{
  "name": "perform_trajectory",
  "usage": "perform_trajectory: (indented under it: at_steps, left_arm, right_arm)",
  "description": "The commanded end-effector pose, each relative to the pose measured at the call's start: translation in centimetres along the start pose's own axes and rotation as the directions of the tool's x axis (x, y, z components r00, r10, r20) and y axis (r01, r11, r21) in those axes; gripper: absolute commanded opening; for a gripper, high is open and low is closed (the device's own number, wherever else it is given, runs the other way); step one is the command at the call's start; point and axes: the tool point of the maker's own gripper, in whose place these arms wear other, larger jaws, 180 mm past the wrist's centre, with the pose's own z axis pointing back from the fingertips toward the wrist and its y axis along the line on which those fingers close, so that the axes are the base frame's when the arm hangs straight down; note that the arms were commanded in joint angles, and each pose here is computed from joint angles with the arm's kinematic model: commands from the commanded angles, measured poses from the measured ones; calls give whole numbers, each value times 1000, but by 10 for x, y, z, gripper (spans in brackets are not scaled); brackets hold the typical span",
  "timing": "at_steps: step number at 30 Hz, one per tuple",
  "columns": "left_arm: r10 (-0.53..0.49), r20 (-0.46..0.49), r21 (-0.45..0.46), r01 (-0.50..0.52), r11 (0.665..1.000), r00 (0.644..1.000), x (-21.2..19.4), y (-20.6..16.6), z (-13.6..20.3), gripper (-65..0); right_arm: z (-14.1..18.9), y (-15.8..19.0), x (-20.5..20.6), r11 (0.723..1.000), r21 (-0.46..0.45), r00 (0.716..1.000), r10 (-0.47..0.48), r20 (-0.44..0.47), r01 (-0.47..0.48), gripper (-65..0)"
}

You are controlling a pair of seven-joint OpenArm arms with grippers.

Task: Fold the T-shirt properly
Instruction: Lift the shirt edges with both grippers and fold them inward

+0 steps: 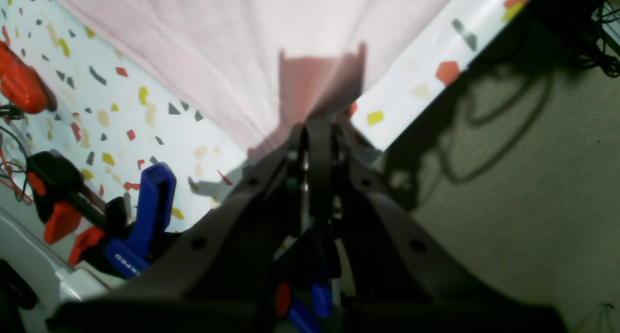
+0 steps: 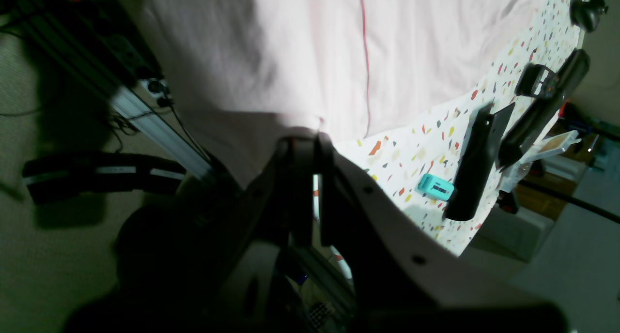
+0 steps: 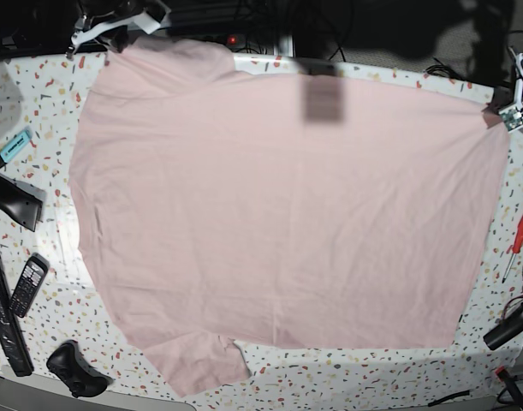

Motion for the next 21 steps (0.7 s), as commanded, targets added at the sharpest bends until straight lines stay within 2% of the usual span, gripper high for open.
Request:
perform_trajectory:
  at_steps: [1,3,7,11,14,17,21]
  left_arm:
    - [-36,-34,38,37,999,999,-5,15,7,-650]
    - [-55,-76,39,58,998,996,-13,16,8,-650]
    - [-78,-75,37,81,996,994,-14,20,11,-650]
    - [-101,2,57,100,993,995,2,30,15,-650]
    - [-99,27,85,97,992,995,11,41,16,-650]
    - [-94,39,139,88,986,995,17,56,18,-650]
    - [-87,60,221,72,973,994,26,78,23,-650]
  right_arm:
    - [4,-10,3,1000,-30,1000,0,10,0,-650]
    - [6,-13,6,999,-37,1000,-7,15,8,-650]
    - [9,-23,17,998,-59,999,-27,47,30,-650]
    - [4,-50,30,987,-135,994,-70,85,81,-650]
    - [-6,-68,42,968,-174,980,-165,112,183,-650]
    - [-14,-85,61,939,-192,952,-255,170,286,-650]
    - [-21,-109,81,908,-230,926,-298,233,350,-650]
